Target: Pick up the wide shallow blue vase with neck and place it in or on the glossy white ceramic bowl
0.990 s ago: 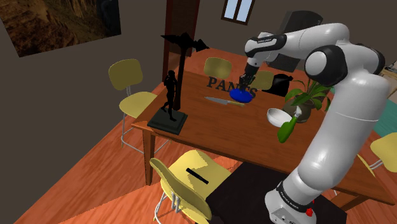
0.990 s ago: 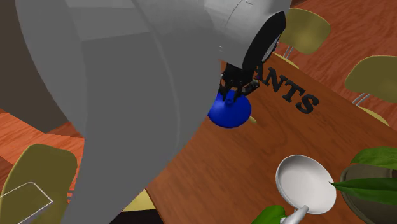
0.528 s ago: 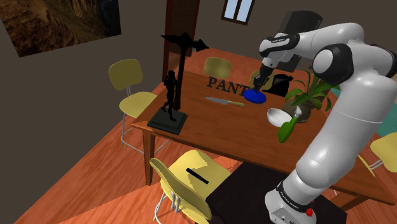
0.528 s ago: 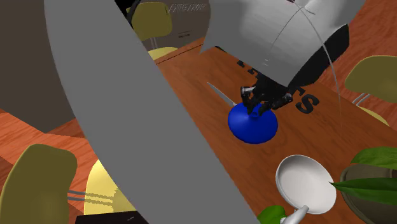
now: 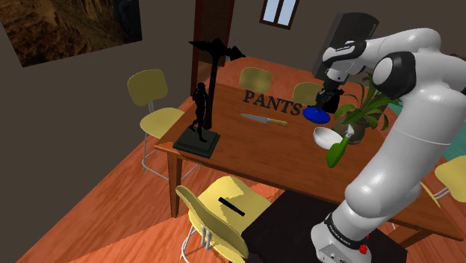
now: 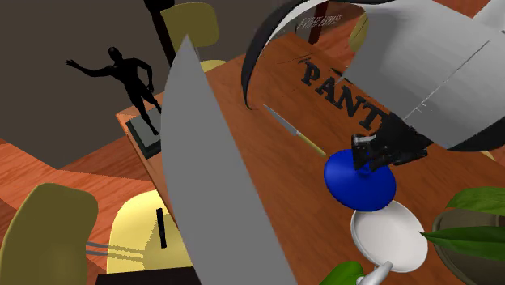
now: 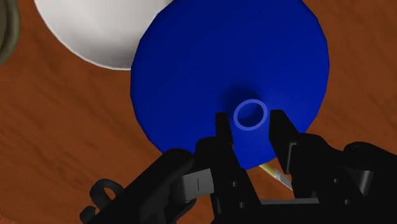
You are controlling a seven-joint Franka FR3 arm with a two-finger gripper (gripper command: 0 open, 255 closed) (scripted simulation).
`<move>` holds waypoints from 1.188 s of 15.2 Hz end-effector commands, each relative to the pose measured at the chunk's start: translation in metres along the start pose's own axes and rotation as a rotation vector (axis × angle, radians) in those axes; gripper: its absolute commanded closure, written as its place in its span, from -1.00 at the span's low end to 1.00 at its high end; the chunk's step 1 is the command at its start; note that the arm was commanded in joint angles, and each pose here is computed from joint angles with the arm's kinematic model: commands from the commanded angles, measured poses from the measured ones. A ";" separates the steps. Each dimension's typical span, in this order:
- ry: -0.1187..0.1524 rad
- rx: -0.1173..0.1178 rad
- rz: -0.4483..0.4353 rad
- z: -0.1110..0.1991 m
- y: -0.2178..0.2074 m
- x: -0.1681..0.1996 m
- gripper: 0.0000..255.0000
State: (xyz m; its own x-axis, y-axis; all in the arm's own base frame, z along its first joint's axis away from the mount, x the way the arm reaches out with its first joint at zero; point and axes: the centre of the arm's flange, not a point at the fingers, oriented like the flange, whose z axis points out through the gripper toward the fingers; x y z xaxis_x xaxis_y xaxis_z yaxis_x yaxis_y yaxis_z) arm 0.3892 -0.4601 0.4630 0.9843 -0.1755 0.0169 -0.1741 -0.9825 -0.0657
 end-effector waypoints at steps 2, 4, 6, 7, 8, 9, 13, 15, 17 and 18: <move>0.000 0.000 -0.002 -0.011 0.033 -0.026 1.00; 0.000 0.000 -0.002 -0.016 0.054 -0.041 1.00; 0.000 0.000 -0.002 -0.021 0.074 -0.057 1.00; 0.000 0.000 -0.002 -0.023 0.085 -0.065 1.00; 0.000 0.000 -0.002 -0.025 0.095 -0.072 1.00; 0.000 0.000 -0.002 -0.028 0.106 -0.080 1.00; 0.000 0.000 -0.002 -0.014 0.116 -0.087 1.00; 0.000 0.000 -0.002 -0.004 0.116 -0.087 1.00; 0.000 0.000 -0.002 0.007 0.117 -0.087 1.00; 0.000 0.000 -0.002 0.012 0.117 -0.088 1.00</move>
State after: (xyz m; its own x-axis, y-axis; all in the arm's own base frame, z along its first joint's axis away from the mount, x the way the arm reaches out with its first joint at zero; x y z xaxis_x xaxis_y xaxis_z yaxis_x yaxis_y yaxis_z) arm 0.2834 -0.5586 0.4469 0.9847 -0.1737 0.0165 -0.1722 -0.9828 -0.0660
